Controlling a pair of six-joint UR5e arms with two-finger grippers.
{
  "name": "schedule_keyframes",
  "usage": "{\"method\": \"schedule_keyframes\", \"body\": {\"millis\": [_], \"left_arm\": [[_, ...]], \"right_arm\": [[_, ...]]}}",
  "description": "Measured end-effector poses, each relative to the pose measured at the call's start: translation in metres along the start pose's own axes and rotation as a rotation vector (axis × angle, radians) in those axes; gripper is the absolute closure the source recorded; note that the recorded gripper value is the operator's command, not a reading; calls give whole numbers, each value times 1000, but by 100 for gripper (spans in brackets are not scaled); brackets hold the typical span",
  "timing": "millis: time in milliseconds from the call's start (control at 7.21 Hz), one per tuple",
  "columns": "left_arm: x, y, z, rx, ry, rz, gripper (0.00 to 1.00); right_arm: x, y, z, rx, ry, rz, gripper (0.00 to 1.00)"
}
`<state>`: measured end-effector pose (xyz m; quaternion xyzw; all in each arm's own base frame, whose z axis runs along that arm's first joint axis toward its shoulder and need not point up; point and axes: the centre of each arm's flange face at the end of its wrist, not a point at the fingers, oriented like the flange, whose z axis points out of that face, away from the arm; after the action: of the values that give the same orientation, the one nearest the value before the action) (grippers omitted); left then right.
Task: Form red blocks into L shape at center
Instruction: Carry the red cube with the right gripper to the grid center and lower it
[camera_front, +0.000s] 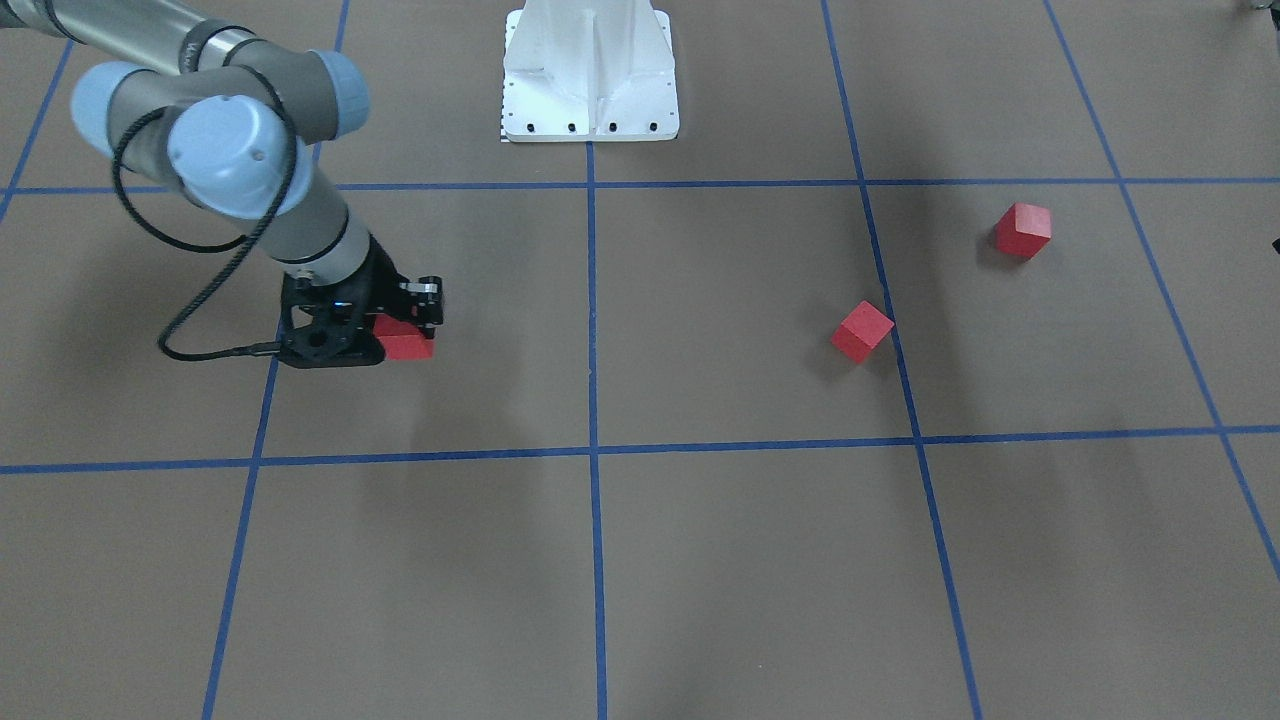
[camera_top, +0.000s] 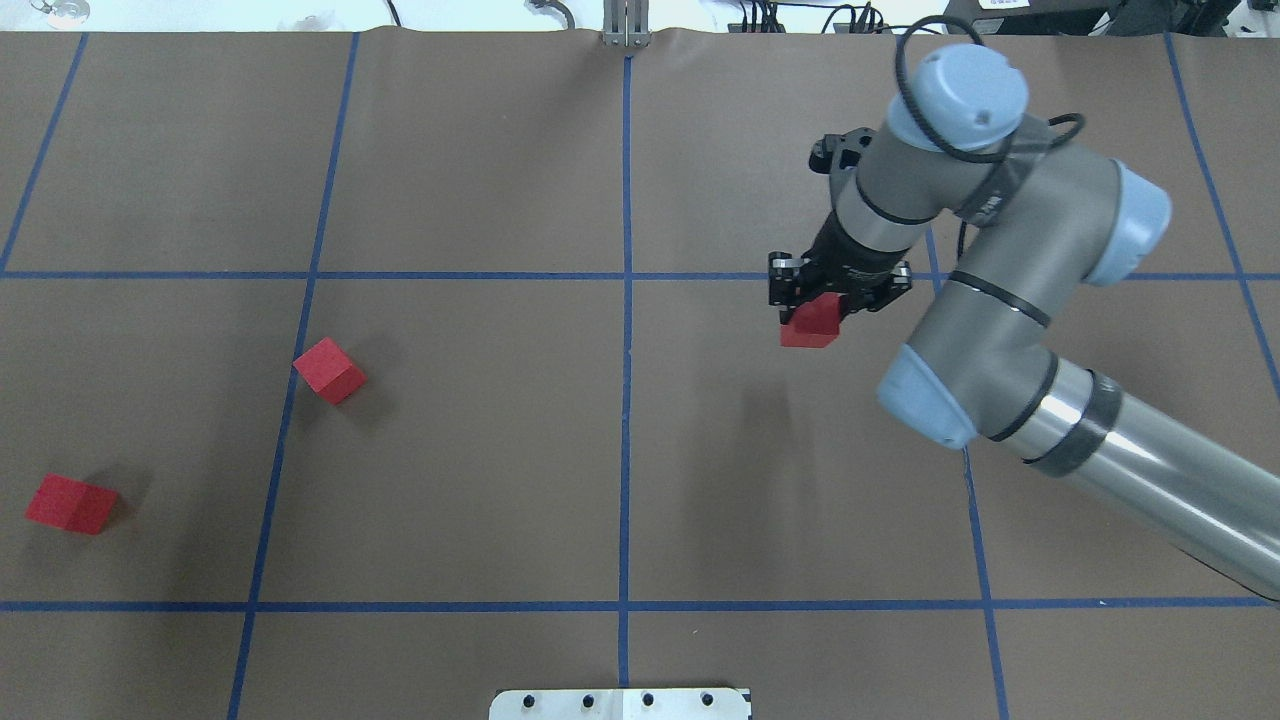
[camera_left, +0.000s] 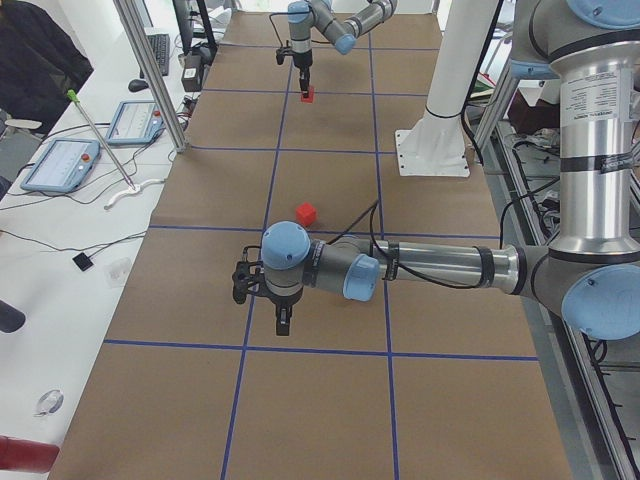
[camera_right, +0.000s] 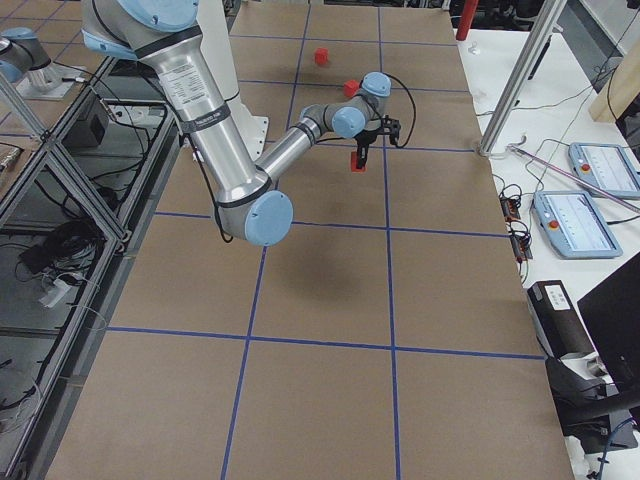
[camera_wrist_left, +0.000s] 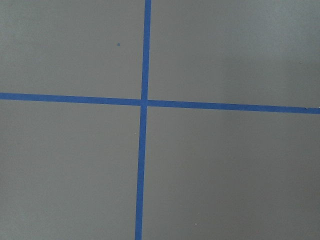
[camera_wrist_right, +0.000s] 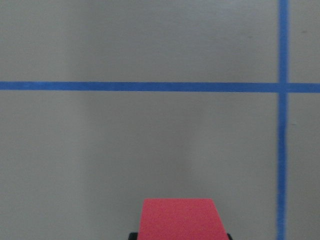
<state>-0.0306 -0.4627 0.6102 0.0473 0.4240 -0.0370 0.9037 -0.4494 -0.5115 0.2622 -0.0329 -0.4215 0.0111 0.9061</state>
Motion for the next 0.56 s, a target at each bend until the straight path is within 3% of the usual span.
{"method": "schedule_keyframes", "body": {"millis": [278, 555], "left_arm": [[0, 0, 0, 0, 0, 0, 0], [0, 1, -1, 0, 1, 0, 0]], "right_arm": [[-94, -18, 39, 28, -9, 37, 100], [-143, -19, 69, 84, 2, 89, 100]]}}
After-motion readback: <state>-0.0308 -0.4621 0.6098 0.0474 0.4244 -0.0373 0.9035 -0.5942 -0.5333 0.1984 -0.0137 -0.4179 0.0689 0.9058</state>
